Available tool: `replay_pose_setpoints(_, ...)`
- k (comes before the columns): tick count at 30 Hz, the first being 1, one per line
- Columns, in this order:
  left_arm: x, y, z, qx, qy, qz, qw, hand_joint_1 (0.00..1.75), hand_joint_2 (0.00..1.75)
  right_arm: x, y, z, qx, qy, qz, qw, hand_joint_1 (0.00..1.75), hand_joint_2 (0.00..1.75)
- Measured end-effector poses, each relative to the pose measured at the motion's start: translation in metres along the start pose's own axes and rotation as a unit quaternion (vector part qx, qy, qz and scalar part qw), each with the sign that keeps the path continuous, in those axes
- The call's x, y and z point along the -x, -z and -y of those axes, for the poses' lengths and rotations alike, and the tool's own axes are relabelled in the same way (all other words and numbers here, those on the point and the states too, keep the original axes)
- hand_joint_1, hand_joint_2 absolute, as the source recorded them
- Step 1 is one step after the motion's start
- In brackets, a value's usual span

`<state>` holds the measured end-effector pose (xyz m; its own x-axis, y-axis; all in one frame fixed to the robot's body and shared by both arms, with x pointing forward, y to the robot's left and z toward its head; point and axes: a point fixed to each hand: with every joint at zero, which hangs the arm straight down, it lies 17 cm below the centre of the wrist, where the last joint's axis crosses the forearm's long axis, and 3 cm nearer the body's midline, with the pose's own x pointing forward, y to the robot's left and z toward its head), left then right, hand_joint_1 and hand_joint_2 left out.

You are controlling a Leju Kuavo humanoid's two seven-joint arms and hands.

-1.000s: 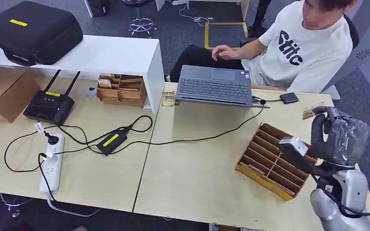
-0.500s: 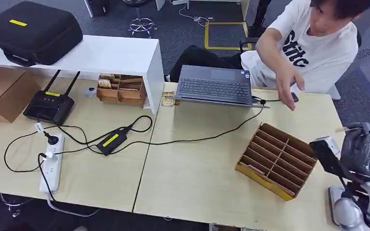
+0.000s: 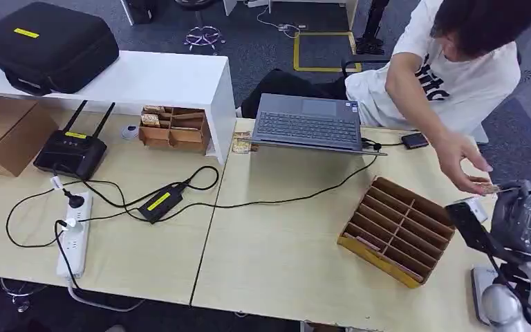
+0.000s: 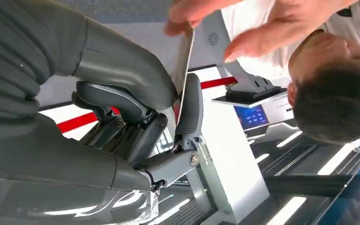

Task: Pass the card to the sensor for recognition and then transmit it.

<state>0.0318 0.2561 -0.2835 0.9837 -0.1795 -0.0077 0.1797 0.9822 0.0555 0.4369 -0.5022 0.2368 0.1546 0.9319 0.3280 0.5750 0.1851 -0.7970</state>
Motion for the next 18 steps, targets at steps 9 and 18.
replay_pose_setpoints(9,0.000,0.000,0.000,0.000,0.002,0.000,1.000,0.00,1.75,-0.017,0.009,-0.006,-0.004,0.005,0.017,1.000,1.75,1.75)
replay_pose_setpoints(18,-0.001,0.000,0.001,0.002,0.003,0.001,1.000,0.00,1.75,-0.025,0.008,-0.016,-0.022,0.037,0.024,0.999,0.00,1.75)
